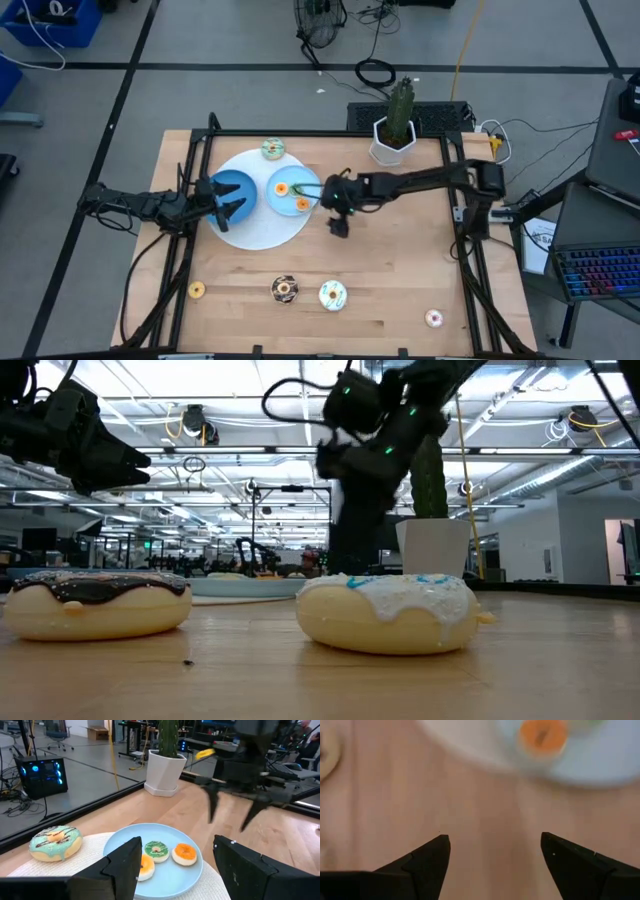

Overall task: Pick & Place donuts
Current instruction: Put the small white donut on the blue plate

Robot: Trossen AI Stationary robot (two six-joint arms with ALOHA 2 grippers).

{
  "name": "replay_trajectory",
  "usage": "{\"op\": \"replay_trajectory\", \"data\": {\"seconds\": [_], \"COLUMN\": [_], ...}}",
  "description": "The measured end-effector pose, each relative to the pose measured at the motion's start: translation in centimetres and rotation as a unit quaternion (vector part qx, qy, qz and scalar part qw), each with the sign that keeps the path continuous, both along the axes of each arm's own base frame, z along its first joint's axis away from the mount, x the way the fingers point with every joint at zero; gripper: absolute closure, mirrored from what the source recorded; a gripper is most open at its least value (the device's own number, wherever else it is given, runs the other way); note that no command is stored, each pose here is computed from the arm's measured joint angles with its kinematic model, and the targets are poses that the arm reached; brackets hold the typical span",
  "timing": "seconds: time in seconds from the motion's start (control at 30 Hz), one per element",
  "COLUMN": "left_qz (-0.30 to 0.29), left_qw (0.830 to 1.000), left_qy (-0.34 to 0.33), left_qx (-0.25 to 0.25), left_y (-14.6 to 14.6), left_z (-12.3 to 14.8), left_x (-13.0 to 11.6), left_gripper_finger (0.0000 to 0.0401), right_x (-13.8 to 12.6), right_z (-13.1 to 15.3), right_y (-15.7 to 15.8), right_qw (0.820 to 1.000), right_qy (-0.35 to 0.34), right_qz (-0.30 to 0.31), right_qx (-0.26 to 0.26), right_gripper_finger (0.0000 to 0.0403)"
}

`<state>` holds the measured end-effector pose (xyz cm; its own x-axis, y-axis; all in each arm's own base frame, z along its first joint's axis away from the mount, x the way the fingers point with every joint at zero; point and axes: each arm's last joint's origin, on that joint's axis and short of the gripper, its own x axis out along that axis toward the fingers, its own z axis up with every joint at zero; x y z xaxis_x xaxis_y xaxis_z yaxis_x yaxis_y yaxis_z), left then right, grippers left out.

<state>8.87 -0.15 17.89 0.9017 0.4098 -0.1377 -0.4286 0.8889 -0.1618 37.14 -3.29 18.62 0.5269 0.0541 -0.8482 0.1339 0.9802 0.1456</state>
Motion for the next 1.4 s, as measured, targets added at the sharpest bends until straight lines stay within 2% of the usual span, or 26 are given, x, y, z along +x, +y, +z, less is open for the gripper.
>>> {"op": "replay_trajectory", "data": {"seconds": [0.13,0.3,0.47,0.67,0.97,1.23,1.4], "left_qz": [-0.001,-0.001,-0.001,-0.001,-0.001,-0.001,-0.001], "left_qw": [1.0,1.0,1.0,1.0,1.0,1.0,1.0], "left_qy": [0.0,0.0,0.0,0.0,0.0,0.0,0.0], "left_qx": [0.0,0.0,0.0,0.0,0.0,0.0,0.0], "left_y": [0.0,0.0,0.0,0.0,0.0,0.0,0.0], "left_z": [0.0,0.0,0.0,0.0,0.0,0.0,0.0], "left_x": [0.0,0.0,0.0,0.0,0.0,0.0,0.0], "left_gripper_finger": [0.0158,0.0158,0.0158,0.0158,0.0158,0.0158,0.0158], "right_x": [-2.6,-6.0,-8.7,-11.3,-15.6,-19.3,-21.0], "right_z": [2.1,4.2,4.9,4.7,2.8,0.4,-1.1], "right_y": [3.2,7.6,11.8,16.3,22.0,25.0,26.0], "right_qw": [0.997,0.98,0.959,0.925,0.86,0.808,0.789], "right_qy": [0.071,0.153,0.207,0.243,0.287,0.315,0.317], "right_qz": [-0.021,-0.092,-0.176,-0.275,-0.391,-0.46,-0.484], "right_qx": [0.038,0.086,0.086,0.102,0.157,0.189,0.207], "right_gripper_finger": [0.011,0.011,0.011,0.011,0.011,0.011,0.011]}}
